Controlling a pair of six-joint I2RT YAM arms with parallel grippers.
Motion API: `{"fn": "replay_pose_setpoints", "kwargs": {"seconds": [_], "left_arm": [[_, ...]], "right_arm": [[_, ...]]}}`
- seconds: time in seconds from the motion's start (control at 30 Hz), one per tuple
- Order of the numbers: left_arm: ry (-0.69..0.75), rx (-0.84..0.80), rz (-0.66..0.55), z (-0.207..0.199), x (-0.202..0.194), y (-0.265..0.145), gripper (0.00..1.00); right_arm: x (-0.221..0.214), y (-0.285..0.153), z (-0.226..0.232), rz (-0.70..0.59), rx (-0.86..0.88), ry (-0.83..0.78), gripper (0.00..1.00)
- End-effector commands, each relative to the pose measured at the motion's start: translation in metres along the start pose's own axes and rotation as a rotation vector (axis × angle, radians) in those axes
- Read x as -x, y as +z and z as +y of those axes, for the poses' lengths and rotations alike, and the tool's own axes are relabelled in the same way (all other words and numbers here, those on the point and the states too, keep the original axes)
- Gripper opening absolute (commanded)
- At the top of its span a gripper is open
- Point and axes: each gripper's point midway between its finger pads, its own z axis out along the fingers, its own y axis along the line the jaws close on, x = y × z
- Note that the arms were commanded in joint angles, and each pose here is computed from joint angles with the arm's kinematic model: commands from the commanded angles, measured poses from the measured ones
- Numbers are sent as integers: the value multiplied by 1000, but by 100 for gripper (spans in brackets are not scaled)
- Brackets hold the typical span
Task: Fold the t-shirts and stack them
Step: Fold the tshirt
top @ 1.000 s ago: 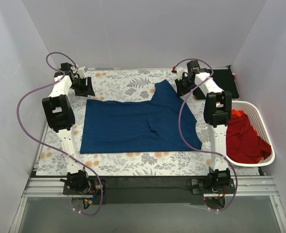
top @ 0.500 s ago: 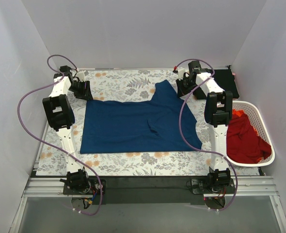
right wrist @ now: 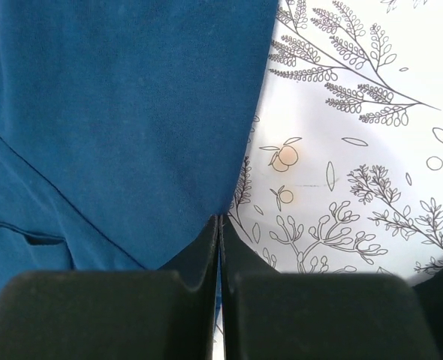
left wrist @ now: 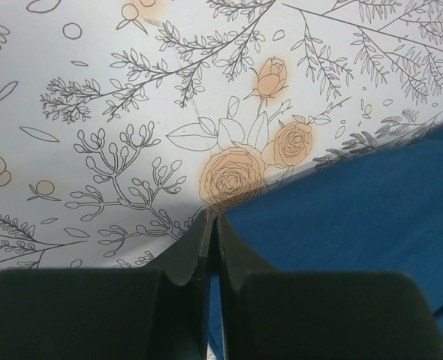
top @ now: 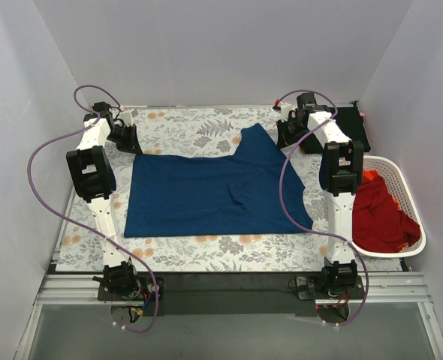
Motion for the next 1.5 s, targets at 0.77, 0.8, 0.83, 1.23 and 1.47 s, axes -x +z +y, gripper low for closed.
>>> {"fn": "replay_pose_setpoints", "kwargs": {"seconds": [0.77, 0.8, 0.83, 1.23, 1.47], "left_arm": [[121, -50, -191, -21, 32, -65, 0], [138, -54, -193, -24, 32, -68, 0], [154, -58, -196, -26, 30, -71, 0], [249, -72, -241, -48, 3, -115, 0], [314, -74, -212, -69, -45, -131, 0]], "right_arm": [[44, -87, 29, -181, 54, -34, 1], [42, -89, 31, -182, 57, -35, 1], [40, -95, 35, -185, 62, -40, 1], [7, -137, 67, -183, 65, -62, 1], [-30, -146, 86, -144, 75, -65, 1]]}}
